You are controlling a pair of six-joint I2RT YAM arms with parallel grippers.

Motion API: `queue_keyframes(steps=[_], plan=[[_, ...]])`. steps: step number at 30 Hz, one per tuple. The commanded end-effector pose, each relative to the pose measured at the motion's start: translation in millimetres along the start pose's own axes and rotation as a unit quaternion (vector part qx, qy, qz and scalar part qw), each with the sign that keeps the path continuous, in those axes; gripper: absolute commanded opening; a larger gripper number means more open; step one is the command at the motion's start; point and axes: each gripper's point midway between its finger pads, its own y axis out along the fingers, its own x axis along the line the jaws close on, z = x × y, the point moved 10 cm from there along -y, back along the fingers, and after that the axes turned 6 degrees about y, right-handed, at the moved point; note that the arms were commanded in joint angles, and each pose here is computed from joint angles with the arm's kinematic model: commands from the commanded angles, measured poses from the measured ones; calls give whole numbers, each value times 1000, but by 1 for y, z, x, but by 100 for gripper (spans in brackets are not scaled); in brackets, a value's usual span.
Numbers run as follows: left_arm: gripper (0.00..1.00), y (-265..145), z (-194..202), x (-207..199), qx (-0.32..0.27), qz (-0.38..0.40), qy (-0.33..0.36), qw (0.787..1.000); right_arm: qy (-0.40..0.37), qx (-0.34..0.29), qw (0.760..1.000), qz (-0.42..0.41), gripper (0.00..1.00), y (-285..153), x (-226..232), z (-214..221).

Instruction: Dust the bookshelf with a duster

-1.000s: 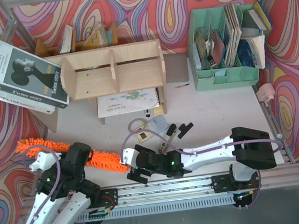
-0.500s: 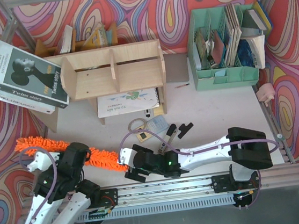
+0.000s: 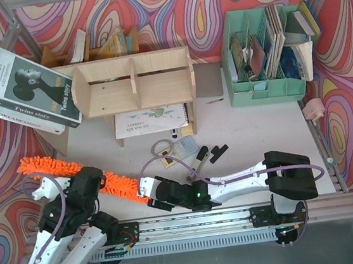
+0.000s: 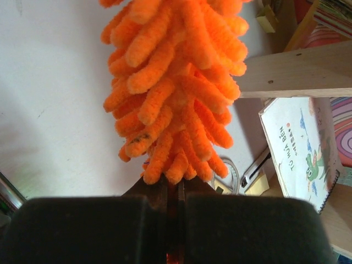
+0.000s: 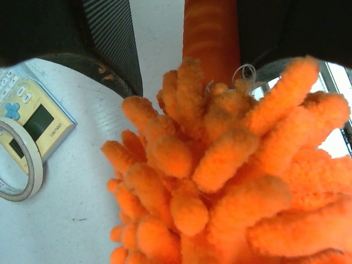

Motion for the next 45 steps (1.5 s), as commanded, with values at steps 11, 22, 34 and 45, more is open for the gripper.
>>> queue_keyframes(steps=[11, 22, 34, 45], plan=[[0, -4, -4, 1, 3, 9, -26, 1000, 11, -22, 999, 35, 15, 1, -6, -10], [11, -2, -3, 10, -7, -5, -17, 1000, 15, -46, 999, 16, 0, -10, -6, -26], [72, -15, -26, 18, -62, 9, 6, 998, 18, -59, 998, 25, 0, -20, -11, -35], [94, -68, -102, -3, -203, 93, 146, 964, 13, -37, 998, 41, 0, -20, -13, -22]])
